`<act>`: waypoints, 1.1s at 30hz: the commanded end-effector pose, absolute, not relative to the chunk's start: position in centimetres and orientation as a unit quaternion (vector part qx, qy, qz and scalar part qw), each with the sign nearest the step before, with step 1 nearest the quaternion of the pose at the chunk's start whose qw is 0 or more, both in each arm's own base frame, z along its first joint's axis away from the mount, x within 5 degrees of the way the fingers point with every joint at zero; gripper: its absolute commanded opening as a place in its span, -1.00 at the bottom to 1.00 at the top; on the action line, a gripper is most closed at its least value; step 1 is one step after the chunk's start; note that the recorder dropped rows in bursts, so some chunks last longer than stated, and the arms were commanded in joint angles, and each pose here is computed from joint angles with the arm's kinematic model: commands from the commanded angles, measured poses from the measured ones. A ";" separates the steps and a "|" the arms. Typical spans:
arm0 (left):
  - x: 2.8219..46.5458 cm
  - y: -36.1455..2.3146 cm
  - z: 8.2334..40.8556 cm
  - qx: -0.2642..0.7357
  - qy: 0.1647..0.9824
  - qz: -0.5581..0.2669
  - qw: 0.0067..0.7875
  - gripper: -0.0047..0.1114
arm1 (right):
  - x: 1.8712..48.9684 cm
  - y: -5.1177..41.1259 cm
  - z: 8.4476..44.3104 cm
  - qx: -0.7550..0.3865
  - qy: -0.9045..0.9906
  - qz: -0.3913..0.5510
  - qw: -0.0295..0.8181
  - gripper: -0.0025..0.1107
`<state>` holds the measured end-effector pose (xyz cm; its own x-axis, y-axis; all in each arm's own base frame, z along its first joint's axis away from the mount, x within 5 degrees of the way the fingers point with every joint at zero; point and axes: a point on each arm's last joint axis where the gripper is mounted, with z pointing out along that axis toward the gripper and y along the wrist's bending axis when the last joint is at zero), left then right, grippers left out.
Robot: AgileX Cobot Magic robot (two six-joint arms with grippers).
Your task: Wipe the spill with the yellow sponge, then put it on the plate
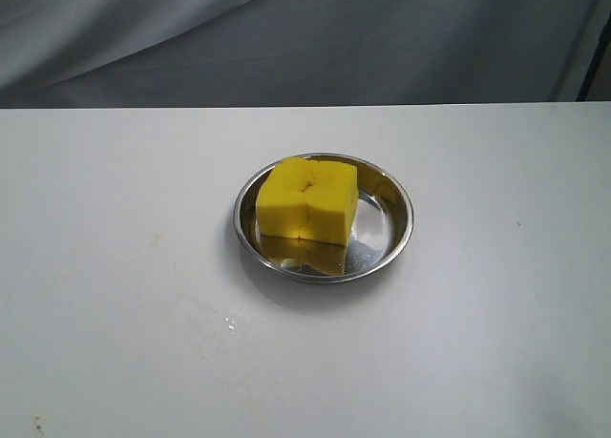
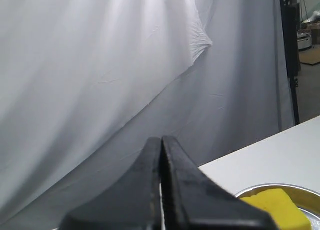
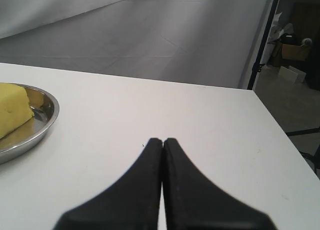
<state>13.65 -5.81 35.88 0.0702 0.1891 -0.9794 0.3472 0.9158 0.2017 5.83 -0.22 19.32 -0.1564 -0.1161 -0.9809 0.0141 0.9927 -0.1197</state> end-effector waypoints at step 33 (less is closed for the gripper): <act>4.5 0.0 28.2 -0.081 0.607 -0.124 0.781 -0.92 | 5.9 -0.2 19.4 -0.032 0.755 -0.046 0.654 -0.96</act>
<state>4.34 0.09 28.35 0.2441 -0.2824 -0.9277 0.0844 0.9592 -0.2698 5.84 -0.22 19.37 -0.1513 -0.1162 -0.9816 0.0145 0.9927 -0.1198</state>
